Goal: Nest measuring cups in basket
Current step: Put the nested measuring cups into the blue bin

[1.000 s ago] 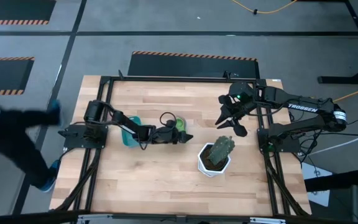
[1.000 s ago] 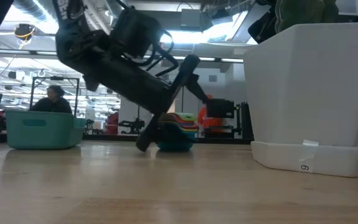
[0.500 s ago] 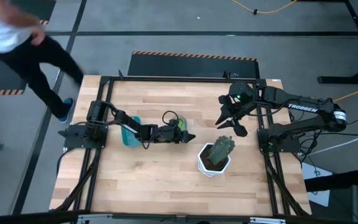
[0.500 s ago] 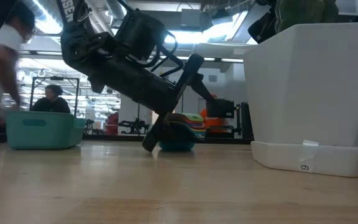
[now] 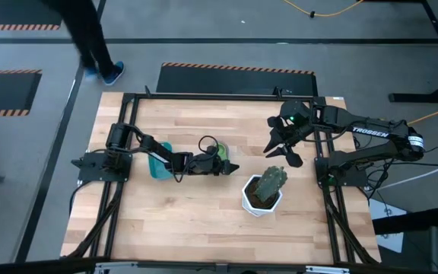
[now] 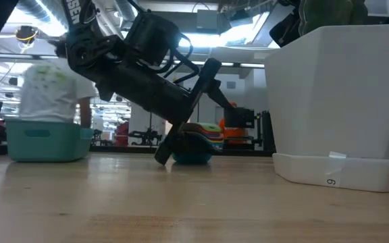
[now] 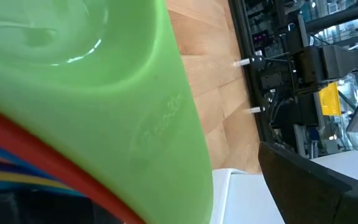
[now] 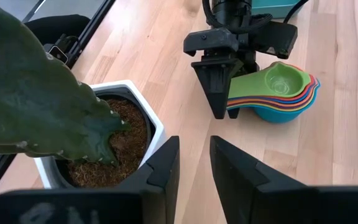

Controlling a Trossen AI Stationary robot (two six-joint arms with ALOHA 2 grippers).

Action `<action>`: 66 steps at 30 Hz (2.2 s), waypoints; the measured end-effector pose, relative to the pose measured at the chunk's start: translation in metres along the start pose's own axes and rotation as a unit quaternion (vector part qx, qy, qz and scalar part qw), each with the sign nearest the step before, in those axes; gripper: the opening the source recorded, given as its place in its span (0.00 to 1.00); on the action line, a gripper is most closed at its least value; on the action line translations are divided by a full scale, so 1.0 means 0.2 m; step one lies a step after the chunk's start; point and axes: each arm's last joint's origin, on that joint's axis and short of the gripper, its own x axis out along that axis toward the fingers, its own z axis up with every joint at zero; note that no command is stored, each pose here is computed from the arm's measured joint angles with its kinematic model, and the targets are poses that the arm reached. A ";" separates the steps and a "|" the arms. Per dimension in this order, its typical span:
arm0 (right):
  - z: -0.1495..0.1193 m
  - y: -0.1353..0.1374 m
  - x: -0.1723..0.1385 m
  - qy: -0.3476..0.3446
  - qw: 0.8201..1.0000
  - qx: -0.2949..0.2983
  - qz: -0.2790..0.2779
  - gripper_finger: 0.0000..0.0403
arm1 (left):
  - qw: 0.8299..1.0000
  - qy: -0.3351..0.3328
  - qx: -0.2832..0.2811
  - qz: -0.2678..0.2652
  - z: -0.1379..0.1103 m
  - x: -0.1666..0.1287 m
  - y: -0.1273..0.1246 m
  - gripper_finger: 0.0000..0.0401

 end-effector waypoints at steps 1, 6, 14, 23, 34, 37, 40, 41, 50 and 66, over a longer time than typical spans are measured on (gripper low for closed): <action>0.00 0.00 0.00 0.000 1.000 0.000 0.000 0.23 | 1.000 0.000 0.000 0.000 0.00 0.00 0.00 0.79; 0.00 0.00 0.00 0.001 1.000 0.001 0.000 0.23 | 1.000 -0.010 0.000 0.002 0.00 0.00 0.00 0.79; 0.00 0.00 0.00 0.001 1.000 0.001 0.000 0.23 | 1.000 -0.012 -0.001 0.003 0.00 0.00 0.00 0.72; 0.00 0.00 0.00 0.001 1.000 0.001 0.000 0.23 | 1.000 -0.017 0.000 0.004 0.00 0.00 0.00 0.63; 0.00 0.00 0.00 0.001 1.000 0.001 0.000 0.23 | 1.000 -0.027 0.000 0.007 0.01 0.00 0.00 0.53; 0.00 0.00 0.00 0.001 1.000 0.001 0.001 0.23 | 1.000 -0.028 0.000 0.007 0.01 0.00 0.00 0.50; 0.00 0.00 0.00 0.002 1.000 0.001 0.000 0.23 | 1.000 -0.028 0.000 0.007 0.01 0.00 0.00 0.46; 0.00 0.00 0.00 0.002 1.000 0.001 0.001 0.23 | 1.000 -0.028 0.000 0.007 0.01 0.00 0.00 0.45; 0.00 0.00 0.00 0.002 1.000 0.001 0.001 0.23 | 1.000 -0.029 0.000 0.007 0.01 0.00 0.00 0.36; 0.00 0.00 0.00 0.003 1.000 0.002 0.001 0.23 | 1.000 -0.030 0.001 0.008 0.01 0.00 0.00 0.21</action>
